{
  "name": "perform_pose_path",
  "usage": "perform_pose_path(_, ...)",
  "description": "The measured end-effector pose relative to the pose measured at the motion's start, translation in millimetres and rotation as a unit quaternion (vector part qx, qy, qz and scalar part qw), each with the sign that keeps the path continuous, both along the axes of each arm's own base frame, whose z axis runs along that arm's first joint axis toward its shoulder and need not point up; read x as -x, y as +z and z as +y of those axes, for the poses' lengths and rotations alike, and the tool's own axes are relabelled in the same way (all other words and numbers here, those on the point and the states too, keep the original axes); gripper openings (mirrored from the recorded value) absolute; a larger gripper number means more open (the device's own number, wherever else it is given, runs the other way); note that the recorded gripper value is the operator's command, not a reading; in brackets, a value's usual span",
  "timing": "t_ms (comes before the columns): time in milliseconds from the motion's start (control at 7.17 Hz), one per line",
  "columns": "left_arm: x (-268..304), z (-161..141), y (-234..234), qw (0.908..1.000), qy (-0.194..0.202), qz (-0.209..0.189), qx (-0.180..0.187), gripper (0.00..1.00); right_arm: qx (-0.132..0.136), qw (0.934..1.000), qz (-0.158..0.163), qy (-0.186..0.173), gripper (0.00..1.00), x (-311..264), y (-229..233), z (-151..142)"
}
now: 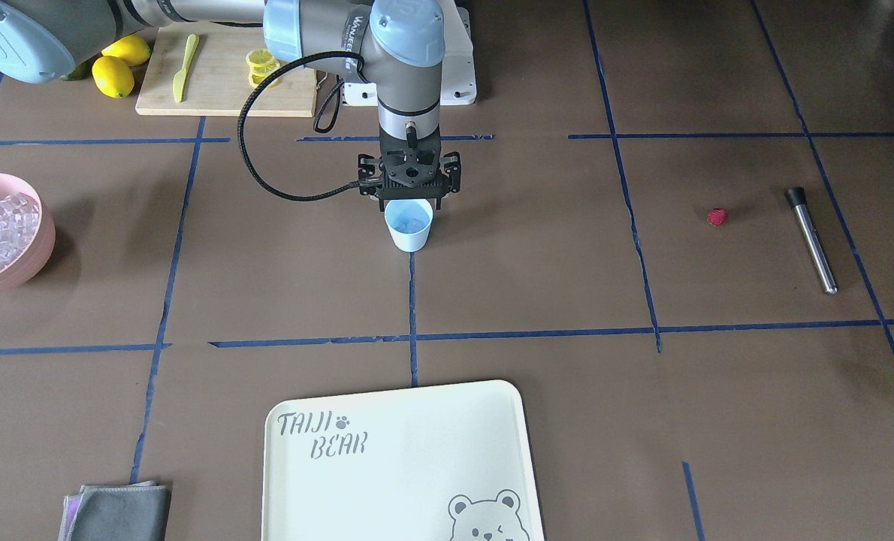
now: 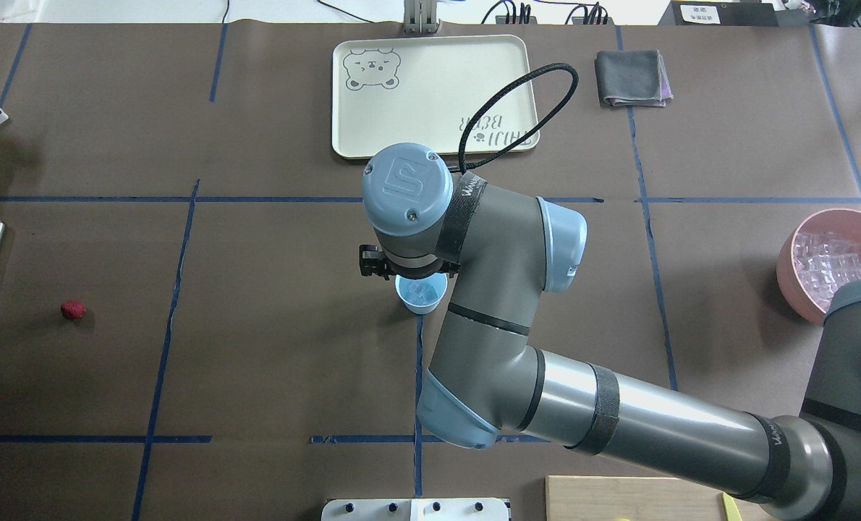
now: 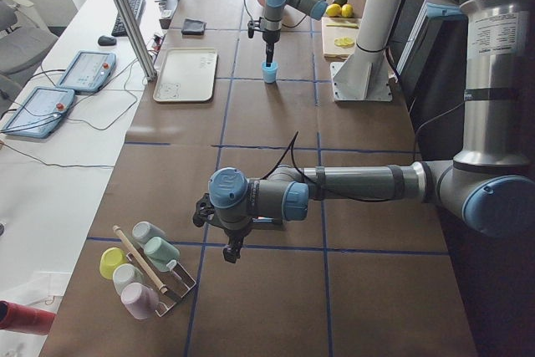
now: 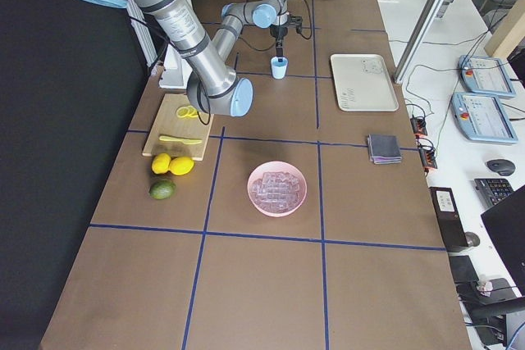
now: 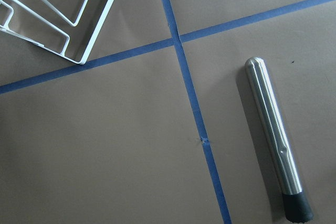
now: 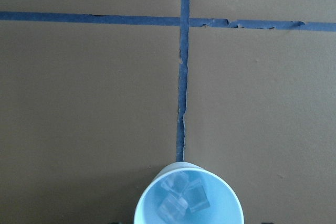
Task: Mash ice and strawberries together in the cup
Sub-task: 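Open the right gripper to drop the ice cube into the cup, then withdraw the right gripper from the cup back toward the pink bowl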
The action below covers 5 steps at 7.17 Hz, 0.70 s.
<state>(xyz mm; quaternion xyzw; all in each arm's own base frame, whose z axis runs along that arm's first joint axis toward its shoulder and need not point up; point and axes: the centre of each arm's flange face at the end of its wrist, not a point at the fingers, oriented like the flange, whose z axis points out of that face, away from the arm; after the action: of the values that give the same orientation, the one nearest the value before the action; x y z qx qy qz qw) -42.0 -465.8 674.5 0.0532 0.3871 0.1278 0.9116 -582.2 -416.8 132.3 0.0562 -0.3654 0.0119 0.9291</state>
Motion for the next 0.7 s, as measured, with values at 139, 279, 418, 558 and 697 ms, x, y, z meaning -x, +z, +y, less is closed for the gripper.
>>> perform_pose_path(139,0,0,0,1.0,0.0,0.0,0.0,1.0,-0.002,1.0,0.0,0.002,1.0,-5,1,-6)
perform_pose_path(279,0,0,-1,1.0,0.0,0.0,-0.001,1.0,-0.005,1.0,0.003,0.004,1.0,-15,5,-19)
perform_pose_path(418,0,0,-1,1.0,0.001,0.0,-0.002,1.0,-0.01,0.9999,0.008,-0.001,1.0,-32,16,-39)
perform_pose_path(558,0,0,-1,1.0,0.001,0.0,-0.003,1.0,-0.013,0.9997,0.012,-0.015,1.0,-56,31,-65)
perform_pose_path(697,0,0,-2,1.0,0.001,-0.001,-0.003,1.0,-0.015,0.9993,0.014,-0.032,1.0,-86,50,-91)
